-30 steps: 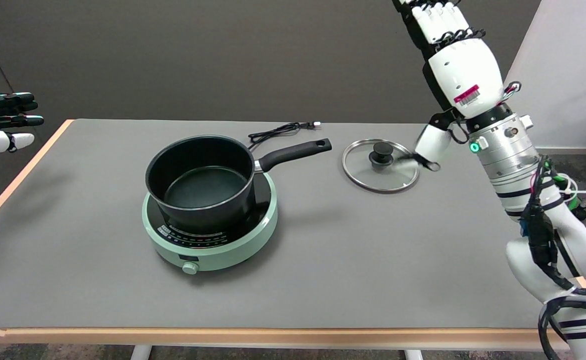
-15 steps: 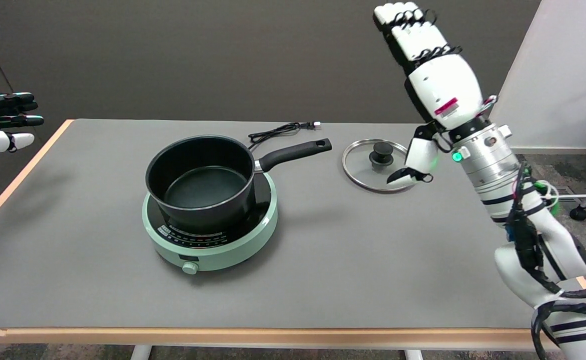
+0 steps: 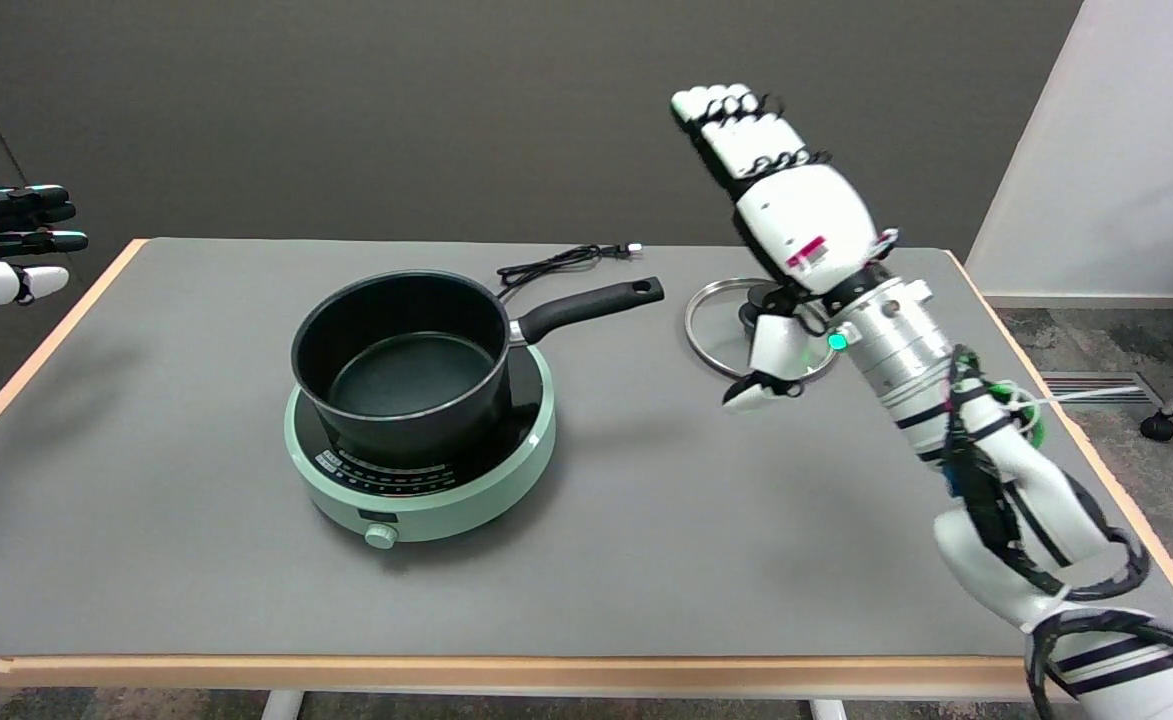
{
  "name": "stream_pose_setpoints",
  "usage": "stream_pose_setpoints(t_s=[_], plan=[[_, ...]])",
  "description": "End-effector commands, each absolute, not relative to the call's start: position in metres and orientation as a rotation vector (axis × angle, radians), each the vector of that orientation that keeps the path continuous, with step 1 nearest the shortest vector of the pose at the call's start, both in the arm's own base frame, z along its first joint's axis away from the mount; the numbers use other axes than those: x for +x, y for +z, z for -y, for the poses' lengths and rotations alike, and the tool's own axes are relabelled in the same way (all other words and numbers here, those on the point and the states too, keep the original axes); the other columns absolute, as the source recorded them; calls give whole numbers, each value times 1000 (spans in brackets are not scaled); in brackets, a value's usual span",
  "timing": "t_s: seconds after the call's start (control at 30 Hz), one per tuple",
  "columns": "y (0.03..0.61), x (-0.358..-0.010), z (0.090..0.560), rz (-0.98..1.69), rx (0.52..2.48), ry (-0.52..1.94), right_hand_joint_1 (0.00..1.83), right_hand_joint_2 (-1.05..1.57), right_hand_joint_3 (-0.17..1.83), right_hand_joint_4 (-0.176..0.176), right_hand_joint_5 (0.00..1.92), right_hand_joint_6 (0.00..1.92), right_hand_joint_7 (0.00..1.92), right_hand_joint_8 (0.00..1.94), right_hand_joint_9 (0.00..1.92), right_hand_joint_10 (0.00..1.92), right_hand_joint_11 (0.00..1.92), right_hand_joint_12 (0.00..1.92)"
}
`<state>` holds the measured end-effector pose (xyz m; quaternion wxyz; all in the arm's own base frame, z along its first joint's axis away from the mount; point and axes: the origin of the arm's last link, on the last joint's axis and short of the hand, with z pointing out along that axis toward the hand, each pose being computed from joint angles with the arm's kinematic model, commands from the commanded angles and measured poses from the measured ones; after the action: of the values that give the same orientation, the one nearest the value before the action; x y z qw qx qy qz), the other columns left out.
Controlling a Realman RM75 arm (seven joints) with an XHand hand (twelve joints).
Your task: Pick up the pot.
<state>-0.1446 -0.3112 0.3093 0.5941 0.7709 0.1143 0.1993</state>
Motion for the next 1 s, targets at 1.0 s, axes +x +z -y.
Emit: stream_pose_setpoints(t_s=[1.0], plan=[[204, -140, 391, -350, 1563, 34, 1362, -809, 852, -36, 55, 55, 55, 55, 55, 55, 55, 55]])
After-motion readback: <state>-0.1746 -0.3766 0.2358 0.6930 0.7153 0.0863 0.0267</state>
